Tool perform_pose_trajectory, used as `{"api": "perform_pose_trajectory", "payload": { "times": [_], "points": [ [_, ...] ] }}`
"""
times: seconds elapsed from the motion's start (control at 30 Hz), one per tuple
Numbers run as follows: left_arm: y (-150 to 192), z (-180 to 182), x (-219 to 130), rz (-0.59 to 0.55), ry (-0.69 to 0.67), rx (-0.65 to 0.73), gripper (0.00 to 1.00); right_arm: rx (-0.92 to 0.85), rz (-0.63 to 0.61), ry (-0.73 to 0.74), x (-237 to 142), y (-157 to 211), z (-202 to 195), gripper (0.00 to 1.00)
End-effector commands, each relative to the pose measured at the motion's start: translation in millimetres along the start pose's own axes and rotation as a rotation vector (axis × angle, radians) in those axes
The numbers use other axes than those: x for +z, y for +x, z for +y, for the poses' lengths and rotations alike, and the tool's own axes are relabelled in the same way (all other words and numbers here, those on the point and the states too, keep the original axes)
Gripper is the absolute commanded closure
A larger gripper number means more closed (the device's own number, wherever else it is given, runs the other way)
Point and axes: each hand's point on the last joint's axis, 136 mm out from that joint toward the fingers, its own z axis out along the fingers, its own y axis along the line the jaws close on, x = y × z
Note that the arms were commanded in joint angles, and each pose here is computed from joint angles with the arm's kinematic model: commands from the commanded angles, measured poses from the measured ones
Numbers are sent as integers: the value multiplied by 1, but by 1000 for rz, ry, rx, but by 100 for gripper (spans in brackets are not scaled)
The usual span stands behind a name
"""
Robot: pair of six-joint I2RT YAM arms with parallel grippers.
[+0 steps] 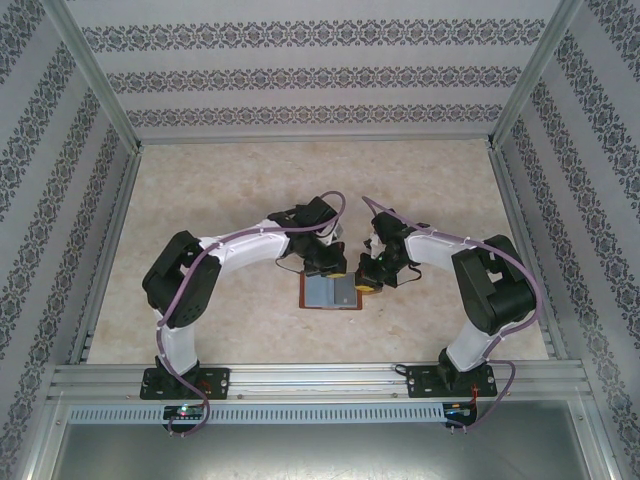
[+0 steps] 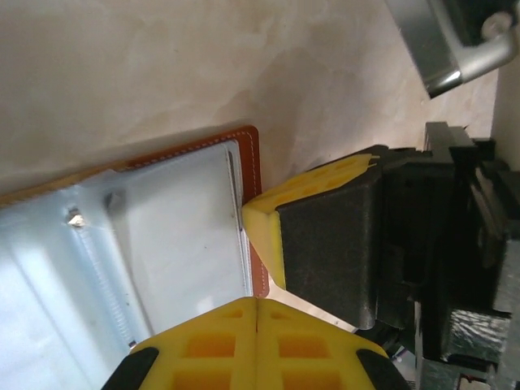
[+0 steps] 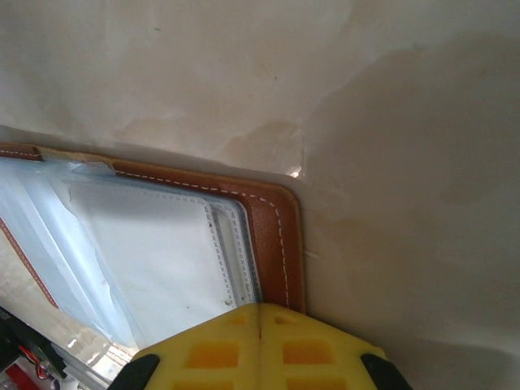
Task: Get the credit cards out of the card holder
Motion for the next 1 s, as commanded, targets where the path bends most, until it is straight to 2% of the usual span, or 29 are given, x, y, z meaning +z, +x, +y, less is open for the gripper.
{"api": "perform_pose_trajectory", "payload": {
  "times": [0.0, 0.37, 0.97],
  "points": [
    [8, -7, 17, 44, 41, -10, 97, 16, 16, 54, 9, 8, -15, 95],
    [15, 5, 35, 85, 21, -46, 98, -3, -28, -35, -7, 6, 8, 92],
    [17, 3, 43, 114, 38, -49, 97, 25, 17, 29, 12, 9, -15, 95]
  ]
}}
